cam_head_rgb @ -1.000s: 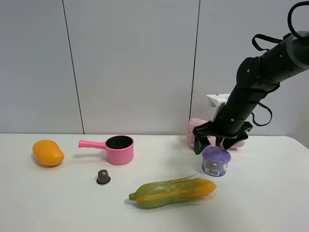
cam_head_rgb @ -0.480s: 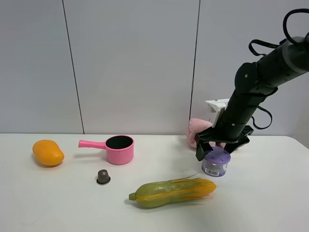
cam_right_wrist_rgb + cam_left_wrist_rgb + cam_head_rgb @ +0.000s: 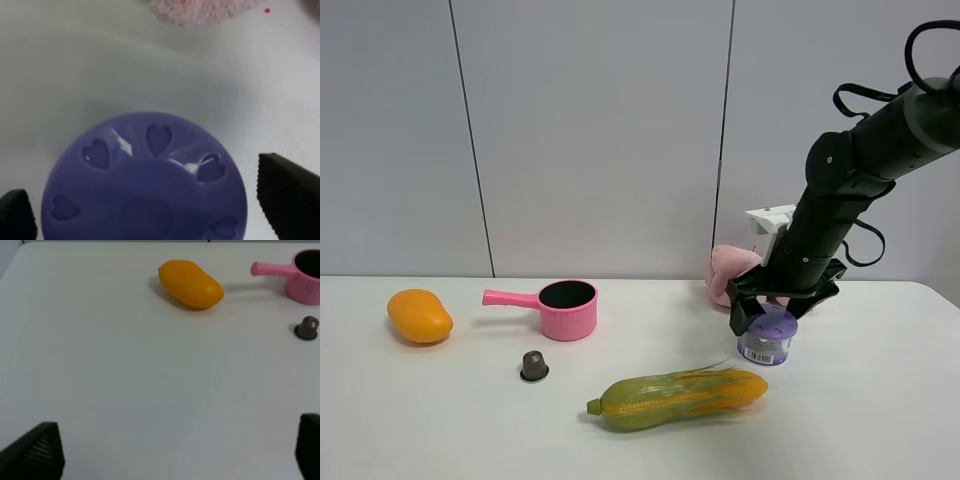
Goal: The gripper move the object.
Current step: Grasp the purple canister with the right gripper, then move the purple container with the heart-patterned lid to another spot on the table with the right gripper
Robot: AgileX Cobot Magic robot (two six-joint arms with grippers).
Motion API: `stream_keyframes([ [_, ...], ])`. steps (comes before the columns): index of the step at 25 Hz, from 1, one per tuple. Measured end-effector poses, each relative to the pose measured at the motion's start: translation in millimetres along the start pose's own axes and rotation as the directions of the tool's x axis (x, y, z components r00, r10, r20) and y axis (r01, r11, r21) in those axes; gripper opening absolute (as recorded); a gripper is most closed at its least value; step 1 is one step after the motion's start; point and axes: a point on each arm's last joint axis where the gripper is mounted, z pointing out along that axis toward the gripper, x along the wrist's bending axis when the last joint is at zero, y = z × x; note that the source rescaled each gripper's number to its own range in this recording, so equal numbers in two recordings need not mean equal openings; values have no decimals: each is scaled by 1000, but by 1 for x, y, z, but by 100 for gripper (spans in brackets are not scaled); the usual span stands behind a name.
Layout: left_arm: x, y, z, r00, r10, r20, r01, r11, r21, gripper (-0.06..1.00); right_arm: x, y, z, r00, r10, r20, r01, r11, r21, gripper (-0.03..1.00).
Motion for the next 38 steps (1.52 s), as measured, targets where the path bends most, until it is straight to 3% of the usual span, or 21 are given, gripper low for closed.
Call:
stream_keyframes([
  [10, 0, 0, 0, 1000, 0, 0, 0, 1000, 0, 100, 0, -8, 18, 1000, -2, -6, 3, 999, 54, 85],
  [11, 0, 0, 0, 1000, 0, 0, 0, 1000, 0, 100, 0, -8, 18, 1000, -2, -6, 3, 998, 55, 76],
  [13, 0, 0, 0, 1000, 0, 0, 0, 1000, 0, 100, 0, -9, 19, 1000, -2, -7, 3, 998, 59, 47],
  [15, 0, 0, 0, 1000, 0, 0, 0, 1000, 0, 100, 1, -9, 19, 1000, 2, -11, -1, 998, 64, 8],
  [16, 0, 0, 0, 1000, 0, 0, 0, 1000, 0, 100, 1, -9, 19, 1000, 8, -14, -7, 998, 63, 1],
  [28, 0, 0, 0, 1000, 0, 0, 0, 1000, 0, 100, 6, -7, 0, 997, 57, -58, -52, 995, 85, 1],
  [34, 0, 0, 0, 1000, 0, 0, 0, 1000, 0, 100, 9, 9, -71, 997, -30, -70, 26, 999, -47, 1],
  [38, 0, 0, 0, 1000, 0, 0, 0, 1000, 0, 100, 18, 13, -119, 989, -68, -129, 50, 989, -138, 1],
])
